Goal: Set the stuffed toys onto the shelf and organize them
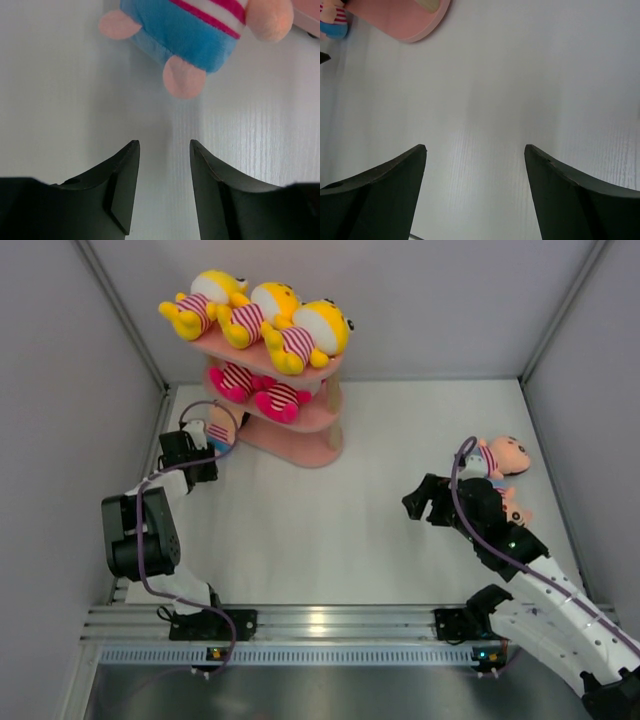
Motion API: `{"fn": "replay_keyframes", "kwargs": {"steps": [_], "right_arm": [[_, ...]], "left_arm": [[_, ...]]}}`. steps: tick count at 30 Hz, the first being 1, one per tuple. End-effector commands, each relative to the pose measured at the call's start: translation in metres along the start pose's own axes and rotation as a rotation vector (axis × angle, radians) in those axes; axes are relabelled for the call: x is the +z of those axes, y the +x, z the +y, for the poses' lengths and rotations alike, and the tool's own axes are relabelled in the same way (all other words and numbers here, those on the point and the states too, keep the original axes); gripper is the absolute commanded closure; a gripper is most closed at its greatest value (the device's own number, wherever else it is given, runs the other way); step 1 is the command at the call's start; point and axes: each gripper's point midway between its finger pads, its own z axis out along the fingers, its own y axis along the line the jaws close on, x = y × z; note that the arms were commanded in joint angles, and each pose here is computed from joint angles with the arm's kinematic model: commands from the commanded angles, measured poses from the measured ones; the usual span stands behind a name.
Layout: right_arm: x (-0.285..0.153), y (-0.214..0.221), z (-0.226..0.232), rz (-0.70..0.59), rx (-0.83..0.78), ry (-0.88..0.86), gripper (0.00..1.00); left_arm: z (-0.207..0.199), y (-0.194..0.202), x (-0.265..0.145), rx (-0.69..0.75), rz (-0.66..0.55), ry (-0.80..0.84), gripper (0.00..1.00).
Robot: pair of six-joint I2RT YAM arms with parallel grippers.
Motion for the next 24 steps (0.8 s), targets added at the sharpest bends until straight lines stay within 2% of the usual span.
{"fn": "replay_keyframes", "kwargs": {"steps": [1,7,12,15,19,20,24], "right_arm": [[-0.004,-0.001,-0.005,-0.016,-0.007,0.03,0.2],[-0.002,0.001,-0.007,-0.002,-0.012,0.042,0.2],[-0.001,0.001,-0.009,-0.003,-0.01,0.057,0.2],[-0.001,0.0,-0.009,0.001,-0.009,0.061,0.2],[-0.002,-0.002,-0.009,-0.002,-0.006,0.067,0.2],[-0.002,-0.003,-0.009,-0.005,-0.004,0.066,0.2],[-0.001,-0.003,-0.009,-0.004,0.002,0.069,0.2]], "left_arm": [[0.002,-0.055,0.006,0.008,-0.16,0.014,0.5],[-0.011,-0.071,0.013,-0.019,-0.2,0.087,0.5],[0.0,-0.077,0.029,-0.03,-0.202,0.045,0.51],[-0.003,-0.08,0.036,-0.034,-0.199,0.066,0.6],[-0.006,-0.08,0.039,-0.042,-0.195,0.083,0.79],[-0.006,-0.081,0.039,-0.041,-0.198,0.081,0.89],[-0.005,-0.095,0.035,-0.042,-0.228,0.08,0.96]]}}
